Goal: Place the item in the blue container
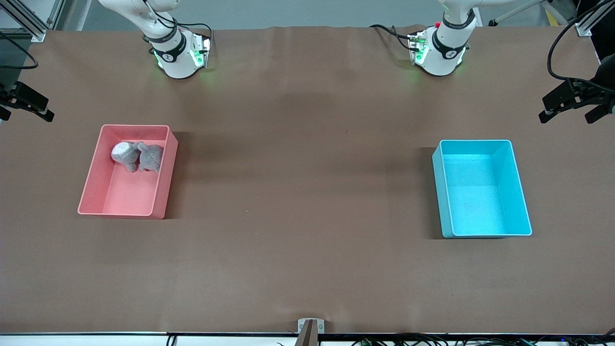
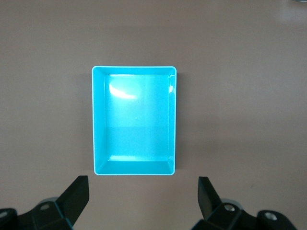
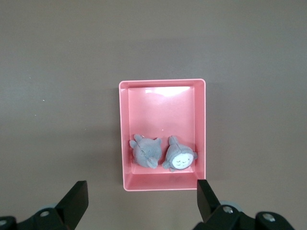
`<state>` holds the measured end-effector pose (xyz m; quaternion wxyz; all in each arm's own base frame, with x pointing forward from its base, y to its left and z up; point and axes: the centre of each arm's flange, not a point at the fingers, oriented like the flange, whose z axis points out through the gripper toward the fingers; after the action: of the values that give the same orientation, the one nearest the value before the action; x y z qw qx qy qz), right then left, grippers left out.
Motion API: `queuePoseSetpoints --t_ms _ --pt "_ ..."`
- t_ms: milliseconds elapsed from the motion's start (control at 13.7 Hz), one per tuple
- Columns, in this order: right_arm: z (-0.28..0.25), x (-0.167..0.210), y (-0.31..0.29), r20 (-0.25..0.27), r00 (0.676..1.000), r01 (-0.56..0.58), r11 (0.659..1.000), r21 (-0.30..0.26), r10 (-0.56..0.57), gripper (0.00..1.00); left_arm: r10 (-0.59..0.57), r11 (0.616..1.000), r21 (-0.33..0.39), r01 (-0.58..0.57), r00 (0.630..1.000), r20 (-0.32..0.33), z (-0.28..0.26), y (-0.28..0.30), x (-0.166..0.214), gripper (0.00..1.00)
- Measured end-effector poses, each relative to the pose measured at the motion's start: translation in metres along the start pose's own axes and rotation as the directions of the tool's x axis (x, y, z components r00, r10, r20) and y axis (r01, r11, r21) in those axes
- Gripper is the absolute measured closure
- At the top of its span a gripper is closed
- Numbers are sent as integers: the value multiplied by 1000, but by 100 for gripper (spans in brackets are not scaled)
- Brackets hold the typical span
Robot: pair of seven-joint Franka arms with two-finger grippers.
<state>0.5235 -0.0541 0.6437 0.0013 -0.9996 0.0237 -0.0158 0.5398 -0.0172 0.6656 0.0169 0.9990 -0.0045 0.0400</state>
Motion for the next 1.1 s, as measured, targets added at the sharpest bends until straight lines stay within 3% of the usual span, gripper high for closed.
queuePoseSetpoints --t_ms 511,803,1095 --pt "69 38 -5 90 995 33 999 -1 -32 0 0 1000 0 0 1000 0 0 0 0 0" --pt "88 36 -1 130 991 25 1000 1 -25 0 0 1000 0 0 1000 0 0 0 0 0" --pt "163 26 26 161 987 -22 1000 1 22 0 -1 1000 0 1 1000 -1 0 0 0 0"
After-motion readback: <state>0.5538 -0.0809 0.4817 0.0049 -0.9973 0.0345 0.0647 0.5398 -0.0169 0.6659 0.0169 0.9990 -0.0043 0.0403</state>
